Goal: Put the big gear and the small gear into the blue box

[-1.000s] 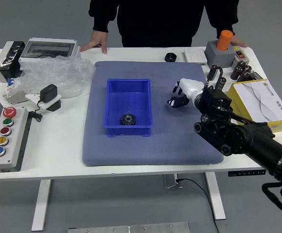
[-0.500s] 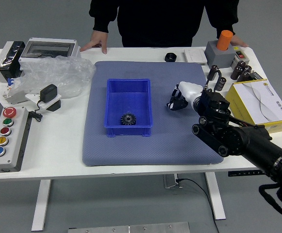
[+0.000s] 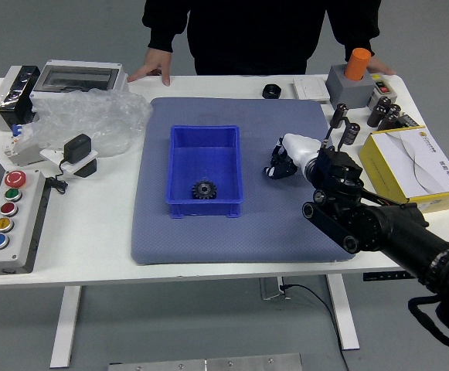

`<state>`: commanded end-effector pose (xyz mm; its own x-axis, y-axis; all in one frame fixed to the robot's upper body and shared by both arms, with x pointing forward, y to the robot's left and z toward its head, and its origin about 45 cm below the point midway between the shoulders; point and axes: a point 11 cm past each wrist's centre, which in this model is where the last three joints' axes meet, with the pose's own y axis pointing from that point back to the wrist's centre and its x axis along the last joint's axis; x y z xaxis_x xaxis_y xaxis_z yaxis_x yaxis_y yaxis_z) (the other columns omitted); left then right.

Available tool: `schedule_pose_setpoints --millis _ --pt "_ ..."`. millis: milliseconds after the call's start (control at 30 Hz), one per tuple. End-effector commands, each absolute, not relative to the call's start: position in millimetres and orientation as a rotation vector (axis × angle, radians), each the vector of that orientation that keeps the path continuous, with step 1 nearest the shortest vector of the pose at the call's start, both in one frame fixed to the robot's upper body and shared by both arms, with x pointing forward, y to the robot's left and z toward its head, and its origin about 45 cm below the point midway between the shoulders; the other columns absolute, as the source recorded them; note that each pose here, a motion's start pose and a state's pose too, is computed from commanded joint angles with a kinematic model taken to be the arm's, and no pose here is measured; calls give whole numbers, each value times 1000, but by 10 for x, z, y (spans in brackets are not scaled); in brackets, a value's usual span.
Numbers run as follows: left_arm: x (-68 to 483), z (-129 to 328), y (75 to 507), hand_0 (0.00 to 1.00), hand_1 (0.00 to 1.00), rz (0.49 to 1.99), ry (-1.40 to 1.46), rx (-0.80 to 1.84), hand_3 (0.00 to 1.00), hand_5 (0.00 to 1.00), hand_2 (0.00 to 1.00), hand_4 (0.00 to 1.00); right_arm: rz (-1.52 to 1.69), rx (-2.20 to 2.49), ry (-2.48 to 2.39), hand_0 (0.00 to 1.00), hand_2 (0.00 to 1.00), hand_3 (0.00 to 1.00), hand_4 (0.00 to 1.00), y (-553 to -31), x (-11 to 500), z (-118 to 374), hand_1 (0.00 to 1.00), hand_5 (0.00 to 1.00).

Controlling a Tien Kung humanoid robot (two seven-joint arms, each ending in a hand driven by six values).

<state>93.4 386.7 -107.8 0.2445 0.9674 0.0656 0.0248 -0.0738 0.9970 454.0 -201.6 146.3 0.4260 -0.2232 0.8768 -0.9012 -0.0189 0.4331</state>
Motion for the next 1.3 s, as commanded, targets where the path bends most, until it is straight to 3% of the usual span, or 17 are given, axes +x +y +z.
schedule_pose_setpoints --millis 33,67,233,267,433,467,1300 --pt "933 -1079 3864 816 802 1058 1015 1391 838 287 810 631 738 1523 -1036 646 578 640 727 -2012 4537 1458 518 331" --pt "932 -1079 3861 815 801 1058 1016 1391 837 287 809 632 741 1521 -1036 645 530 601 741 -2009 4534 1454 492 218" --pt "935 -1082 3850 815 801 1057 1016 1389 837 287 809 632 764 1510 -1041 645 530 601 741 -2008 4531 1451 492 218" --pt "934 -1082 3850 816 800 1057 1016 1389 838 286 808 632 768 1508 -1042 639 514 585 751 -2010 4532 1452 489 104" --pt "930 -1082 3853 816 800 1057 1017 1390 838 286 808 632 783 1495 -1048 639 514 585 751 -2028 4540 1466 489 104" --pt "929 -1082 3854 815 800 1057 1017 1390 837 286 808 632 785 1493 -1049 619 491 554 721 -2031 4542 1469 481 2" --pt "915 -1080 3872 815 798 1055 1016 1395 835 280 806 632 800 1479 -1125 591 447 509 713 -2066 4582 1565 449 2"
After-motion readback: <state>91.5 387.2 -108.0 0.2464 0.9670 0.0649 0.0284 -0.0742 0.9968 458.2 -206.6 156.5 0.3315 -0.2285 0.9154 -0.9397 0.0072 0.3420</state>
